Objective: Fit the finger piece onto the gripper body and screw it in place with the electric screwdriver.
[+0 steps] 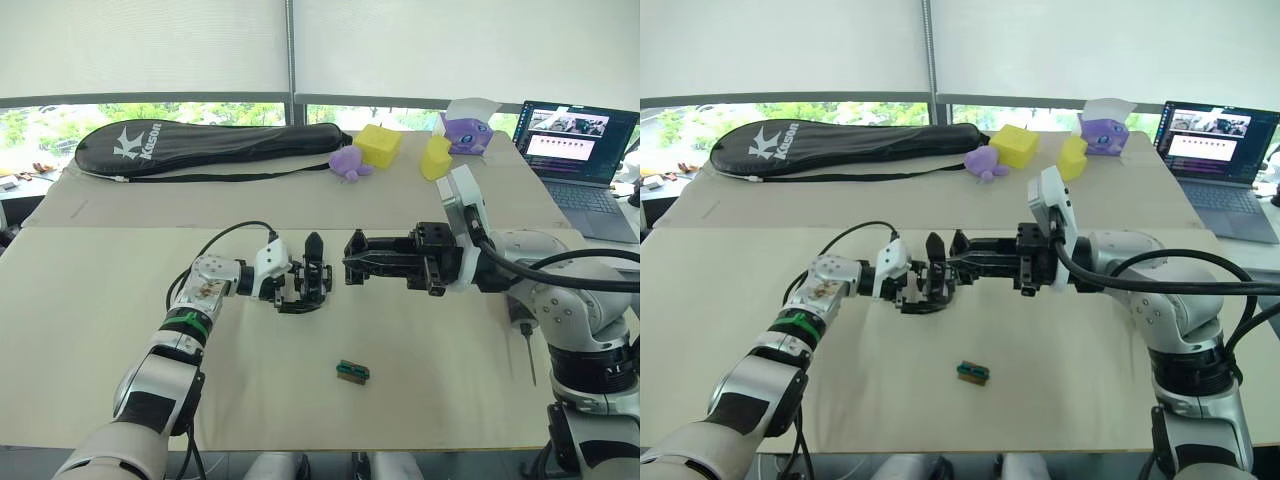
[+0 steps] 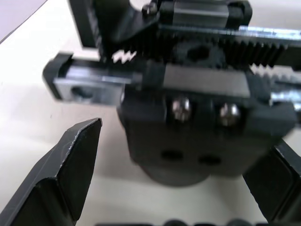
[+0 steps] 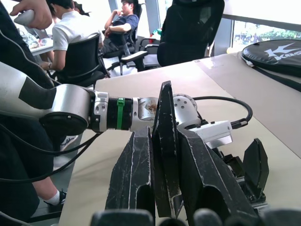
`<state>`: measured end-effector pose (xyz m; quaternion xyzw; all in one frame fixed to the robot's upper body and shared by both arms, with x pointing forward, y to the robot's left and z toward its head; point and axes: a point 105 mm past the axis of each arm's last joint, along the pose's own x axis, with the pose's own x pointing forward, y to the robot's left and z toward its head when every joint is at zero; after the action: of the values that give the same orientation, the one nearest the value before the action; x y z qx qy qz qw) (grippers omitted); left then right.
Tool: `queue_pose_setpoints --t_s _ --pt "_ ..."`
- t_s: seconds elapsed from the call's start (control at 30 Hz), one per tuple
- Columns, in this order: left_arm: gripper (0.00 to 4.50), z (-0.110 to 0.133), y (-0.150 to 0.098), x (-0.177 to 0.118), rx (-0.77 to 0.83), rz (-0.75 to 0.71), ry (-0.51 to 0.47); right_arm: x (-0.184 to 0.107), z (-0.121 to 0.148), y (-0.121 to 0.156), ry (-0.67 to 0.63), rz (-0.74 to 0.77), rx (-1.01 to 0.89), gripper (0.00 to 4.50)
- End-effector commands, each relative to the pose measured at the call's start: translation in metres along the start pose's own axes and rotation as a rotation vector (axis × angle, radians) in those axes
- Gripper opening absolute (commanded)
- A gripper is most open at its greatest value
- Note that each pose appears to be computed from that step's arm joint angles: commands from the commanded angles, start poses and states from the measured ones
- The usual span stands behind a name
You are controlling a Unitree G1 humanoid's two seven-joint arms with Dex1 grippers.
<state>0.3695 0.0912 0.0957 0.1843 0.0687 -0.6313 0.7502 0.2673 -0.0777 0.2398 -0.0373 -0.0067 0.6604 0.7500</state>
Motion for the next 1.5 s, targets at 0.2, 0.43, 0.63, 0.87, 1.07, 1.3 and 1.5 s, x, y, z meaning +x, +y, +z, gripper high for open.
queue_pose_setpoints --t_s 0.2,0.43,0.63,0.87,1.07,1.3,1.5 --pt "2.35 0.009 -0.013 0.012 0.031 -0.079 -0.056 -0.004 -0.001 0.005 0.009 0.034 -0.133 0.32" --pt "2.35 0.021 -0.034 0.04 0.058 -0.136 -0.133 -0.001 -0.013 0.007 0.014 0.082 -0.166 0.32" --pt "2.35 0.015 -0.03 0.051 0.074 -0.078 -0.088 0.007 -0.025 0.003 0.01 0.088 -0.141 0.32" --pt "2.35 0.014 -0.029 0.052 0.094 -0.069 -0.063 0.016 -0.04 -0.008 0.024 0.071 -0.106 0.32" --pt "2.35 0.011 -0.029 0.052 0.095 -0.068 -0.054 0.021 -0.052 -0.018 0.037 0.038 -0.083 0.32" --pt "2.35 0.011 -0.029 0.052 0.093 -0.069 -0.053 0.02 -0.061 -0.023 0.06 0.025 -0.08 0.32" --pt "2.35 0.011 -0.029 0.052 0.091 -0.066 -0.055 0.018 -0.074 -0.026 0.107 0.025 -0.074 0.32"
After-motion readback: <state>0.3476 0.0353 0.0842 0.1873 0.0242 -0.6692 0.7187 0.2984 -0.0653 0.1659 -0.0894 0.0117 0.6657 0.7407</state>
